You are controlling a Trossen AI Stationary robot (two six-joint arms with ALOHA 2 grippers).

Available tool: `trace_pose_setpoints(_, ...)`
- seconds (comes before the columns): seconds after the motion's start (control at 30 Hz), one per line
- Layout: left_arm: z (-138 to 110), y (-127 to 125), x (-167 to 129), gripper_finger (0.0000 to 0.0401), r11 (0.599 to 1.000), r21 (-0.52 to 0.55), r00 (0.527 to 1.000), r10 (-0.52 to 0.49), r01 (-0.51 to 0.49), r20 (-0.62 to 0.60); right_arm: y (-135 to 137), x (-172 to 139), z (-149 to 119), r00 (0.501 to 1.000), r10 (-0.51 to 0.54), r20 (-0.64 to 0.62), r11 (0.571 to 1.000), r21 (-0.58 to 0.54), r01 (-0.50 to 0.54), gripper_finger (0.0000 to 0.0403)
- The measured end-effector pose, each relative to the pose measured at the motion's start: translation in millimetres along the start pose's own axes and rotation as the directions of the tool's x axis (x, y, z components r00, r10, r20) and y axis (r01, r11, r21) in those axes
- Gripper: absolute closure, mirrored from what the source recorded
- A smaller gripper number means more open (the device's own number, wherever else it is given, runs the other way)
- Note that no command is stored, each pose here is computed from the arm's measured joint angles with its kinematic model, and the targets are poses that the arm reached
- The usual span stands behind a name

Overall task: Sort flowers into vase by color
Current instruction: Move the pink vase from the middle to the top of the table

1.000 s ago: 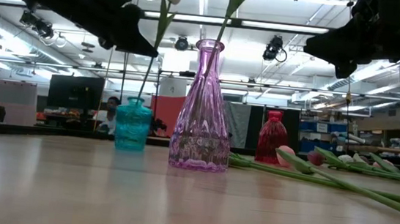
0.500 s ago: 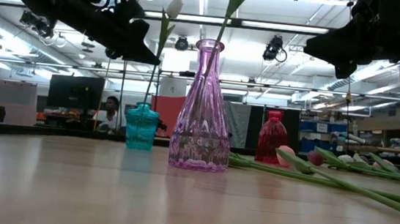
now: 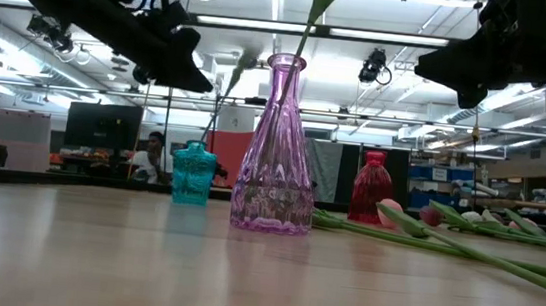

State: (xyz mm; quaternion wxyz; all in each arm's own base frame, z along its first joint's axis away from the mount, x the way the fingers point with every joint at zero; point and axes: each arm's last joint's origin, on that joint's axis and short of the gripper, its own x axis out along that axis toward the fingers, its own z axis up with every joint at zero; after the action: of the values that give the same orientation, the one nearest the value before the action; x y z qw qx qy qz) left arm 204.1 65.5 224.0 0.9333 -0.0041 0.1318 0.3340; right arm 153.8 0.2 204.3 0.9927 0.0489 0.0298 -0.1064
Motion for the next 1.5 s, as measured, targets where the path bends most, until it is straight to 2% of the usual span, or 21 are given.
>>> trace_pose_setpoints(0.13, 4.7, -4.4, -18.0, 0.0255, 1.0, -0.012, 1.0, -0.027, 0.027, 0.01, 0.0, 0.0, -0.1, 1.0, 0.0, -0.001, 1.0, 0.003, 0.0, 0.0285)
trace_pose_setpoints(0.3, 7.1, -22.0, -38.6, 0.0254, 0.985, -0.066, 0.987, -0.157, 0.158, 0.027, -0.1, 1.2, -4.2, 0.999, -0.004, -0.038, 1.0, 0.022, 0.005, 0.0285)
trace_pose_setpoints(0.43, -5.3, -57.6, -45.9, 0.0254, 0.942, -0.127, 0.949, -0.316, 0.311, -0.023, 0.2, 5.9, -8.8, 0.998, -0.018, -0.066, 0.999, 0.026, 0.02, 0.0285)
trace_pose_setpoints(0.53, -17.2, -91.1, -49.2, 0.0254, 0.897, -0.134, 0.903, -0.429, 0.422, -0.025, 0.4, 9.4, -9.4, 0.998, -0.04, -0.056, 0.999, 0.023, 0.041, 0.0285)
trace_pose_setpoints(0.7, -37.9, -133.5, -45.6, 0.0253, 0.844, -0.095, 0.849, -0.527, 0.527, 0.028, 1.2, 12.5, -9.0, 0.998, -0.039, -0.04, 0.999, 0.015, 0.04, 0.0285)
trace_pose_setpoints(0.9, -52.7, -164.6, -25.6, 0.0227, 0.834, -0.065, 0.836, -0.548, 0.548, 0.019, 1.3, 12.7, -9.1, 0.999, -0.035, -0.041, 0.999, 0.014, 0.036, 0.0285)
trace_pose_setpoints(1.1, -52.5, -178.5, -17.3, 0.0153, 0.832, -0.008, 0.832, -0.555, 0.555, 0.016, 1.9, 12.7, -9.2, 0.999, -0.013, -0.043, 1.0, 0.014, 0.014, 0.0285)
trace_pose_setpoints(1.27, -49.7, -179.4, -17.8, 0.0094, 0.816, -0.044, 0.818, -0.574, 0.576, 0.042, 2.0, 12.7, -8.9, 0.999, -0.013, -0.04, 1.0, 0.007, 0.013, 0.0285)
trace_pose_setpoints(1.37, -47.6, -179.2, -15.4, 0.0084, 0.817, -0.059, 0.819, -0.571, 0.574, 0.06, 2.1, 12.7, -7.4, 1.0, -0.011, -0.025, 1.0, 0.008, 0.011, 0.0285)
trace_pose_setpoints(1.5, -53.9, -186.9, -6.5, 0.0094, 0.828, -0.046, 0.829, -0.558, 0.559, 0.031, 2.2, 12.7, -7.0, 1.0, -0.011, -0.021, 1.0, 0.005, 0.011, 0.0285)
